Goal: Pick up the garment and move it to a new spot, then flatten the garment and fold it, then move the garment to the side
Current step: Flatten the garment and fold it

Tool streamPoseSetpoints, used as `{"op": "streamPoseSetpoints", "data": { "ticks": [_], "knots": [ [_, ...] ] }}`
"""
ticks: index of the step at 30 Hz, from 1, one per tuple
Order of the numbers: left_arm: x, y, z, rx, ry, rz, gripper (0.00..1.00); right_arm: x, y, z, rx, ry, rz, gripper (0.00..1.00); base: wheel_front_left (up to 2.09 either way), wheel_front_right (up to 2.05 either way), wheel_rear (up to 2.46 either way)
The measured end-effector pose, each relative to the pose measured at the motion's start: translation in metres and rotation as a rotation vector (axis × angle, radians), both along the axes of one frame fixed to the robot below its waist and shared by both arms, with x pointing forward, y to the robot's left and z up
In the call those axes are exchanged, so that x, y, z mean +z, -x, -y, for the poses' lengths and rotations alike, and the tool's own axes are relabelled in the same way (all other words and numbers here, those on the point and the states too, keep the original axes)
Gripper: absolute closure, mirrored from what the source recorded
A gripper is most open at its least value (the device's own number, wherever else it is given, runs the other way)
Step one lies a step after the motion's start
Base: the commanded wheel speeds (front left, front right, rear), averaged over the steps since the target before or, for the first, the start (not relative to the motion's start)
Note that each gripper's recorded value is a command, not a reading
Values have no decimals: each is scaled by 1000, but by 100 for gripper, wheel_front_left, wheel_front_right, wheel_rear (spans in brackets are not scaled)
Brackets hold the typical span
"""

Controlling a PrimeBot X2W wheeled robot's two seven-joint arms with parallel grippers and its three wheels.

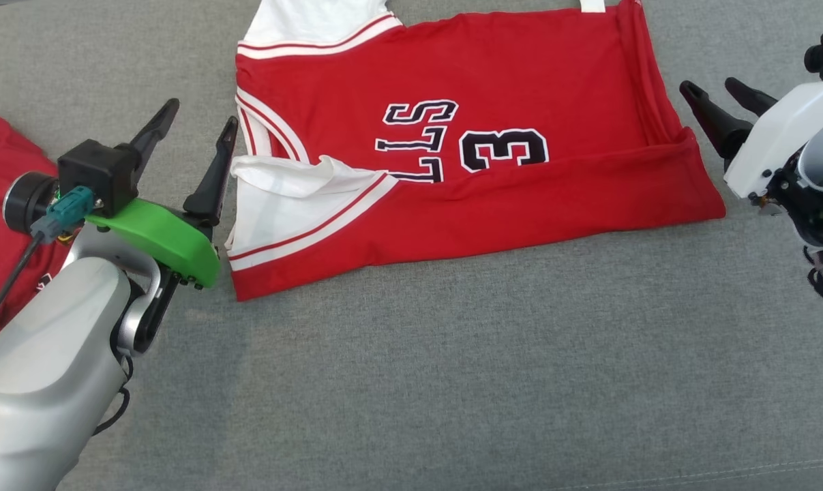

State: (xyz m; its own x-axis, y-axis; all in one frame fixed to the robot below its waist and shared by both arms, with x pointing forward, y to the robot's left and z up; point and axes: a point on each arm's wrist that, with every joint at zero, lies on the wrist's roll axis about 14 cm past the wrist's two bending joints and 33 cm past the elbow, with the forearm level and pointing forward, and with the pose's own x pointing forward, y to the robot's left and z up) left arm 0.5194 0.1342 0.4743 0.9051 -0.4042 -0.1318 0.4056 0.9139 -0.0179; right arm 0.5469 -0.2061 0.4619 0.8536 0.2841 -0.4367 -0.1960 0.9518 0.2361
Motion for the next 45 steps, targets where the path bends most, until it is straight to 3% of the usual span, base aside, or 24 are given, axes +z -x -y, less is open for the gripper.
{"op": "streamPoseSetpoints", "data": {
  "ticks": [5, 9, 19, 29, 45],
  "knots": [
    [66, -1, -2, 128, 156, 190, 0, 33, 6, -13, -25, -87, 228, 0, 0, 0, 0],
    [79, 24, -13, 228, 274, 240, 0, 47, 21, -10, -83, -139, 380, 0, 0, 0, 0],
    [65, 75, -11, 308, 337, 244, 0, 71, 70, -14, -224, -279, 551, 0, 0, 0, 0],
    [15, 98, -12, 322, 283, 114, 0, 69, 112, -19, -291, -220, 602, 0, 0, 0, 0],
    [-70, 96, 4, 313, 162, -142, 0, 58, 120, -9, -335, -217, 569, 0, 0, 0, 0]
  ]
}}
